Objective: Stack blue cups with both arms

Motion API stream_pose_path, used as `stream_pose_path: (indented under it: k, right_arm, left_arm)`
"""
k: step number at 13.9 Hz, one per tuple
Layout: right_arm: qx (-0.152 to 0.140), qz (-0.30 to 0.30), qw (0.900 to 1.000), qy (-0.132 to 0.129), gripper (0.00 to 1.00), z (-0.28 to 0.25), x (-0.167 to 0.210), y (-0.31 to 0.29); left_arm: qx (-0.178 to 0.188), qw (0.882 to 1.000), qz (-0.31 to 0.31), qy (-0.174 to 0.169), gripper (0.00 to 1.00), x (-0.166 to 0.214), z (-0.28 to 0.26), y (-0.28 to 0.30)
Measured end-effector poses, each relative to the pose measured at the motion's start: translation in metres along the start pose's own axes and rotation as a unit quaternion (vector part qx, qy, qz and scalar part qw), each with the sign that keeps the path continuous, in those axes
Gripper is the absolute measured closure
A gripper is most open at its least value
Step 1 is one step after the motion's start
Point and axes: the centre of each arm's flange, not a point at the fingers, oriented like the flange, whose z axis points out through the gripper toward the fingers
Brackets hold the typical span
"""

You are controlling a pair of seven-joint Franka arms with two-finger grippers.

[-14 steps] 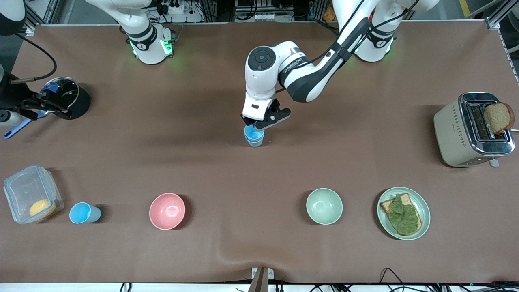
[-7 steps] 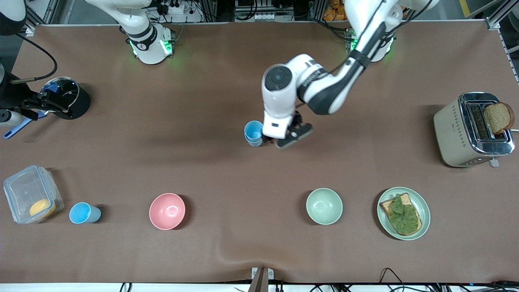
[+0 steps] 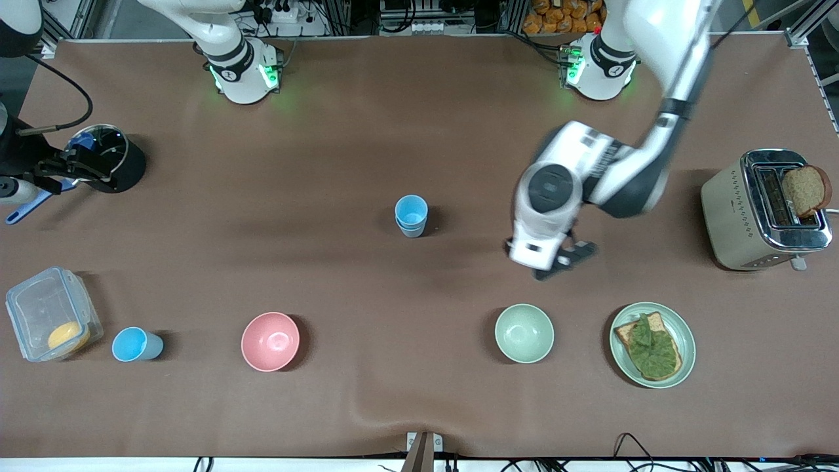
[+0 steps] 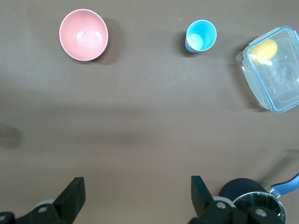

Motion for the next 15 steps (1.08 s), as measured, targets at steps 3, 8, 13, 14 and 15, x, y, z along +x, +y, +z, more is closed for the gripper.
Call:
stream_pose_path:
  k: [3, 8, 13, 14, 15]
  right_arm:
    - [0.0, 0.0, 1.0, 0.0, 0.0, 0.0, 0.0, 0.0]
    - [0.0, 0.0, 1.0, 0.0, 0.0, 0.0, 0.0, 0.0]
    - [0.0, 0.0, 1.0, 0.0, 0.0, 0.0, 0.0, 0.0]
    - [0.0, 0.0, 1.0, 0.0, 0.0, 0.0, 0.0, 0.0]
    - [0.0, 0.0, 1.0, 0.0, 0.0, 0.0, 0.0, 0.0]
  left_arm:
    - [-0.003, 1.0, 0.025, -0.015, 0.0, 0.038, 0.0, -0.052]
    - [-0.002, 0.997, 0.072, -0.041, 0.0, 0.052, 0.01, -0.133]
    - [-0.016, 0.991, 0.127, -0.045, 0.0, 0.032, 0.015, -0.189]
    - [-0.018, 0.99, 0.13, -0.041, 0.0, 0.028, 0.009, -0.194]
    - [-0.026, 0.99, 0.135, -0.034, 0.0, 0.025, -0.002, -0.198]
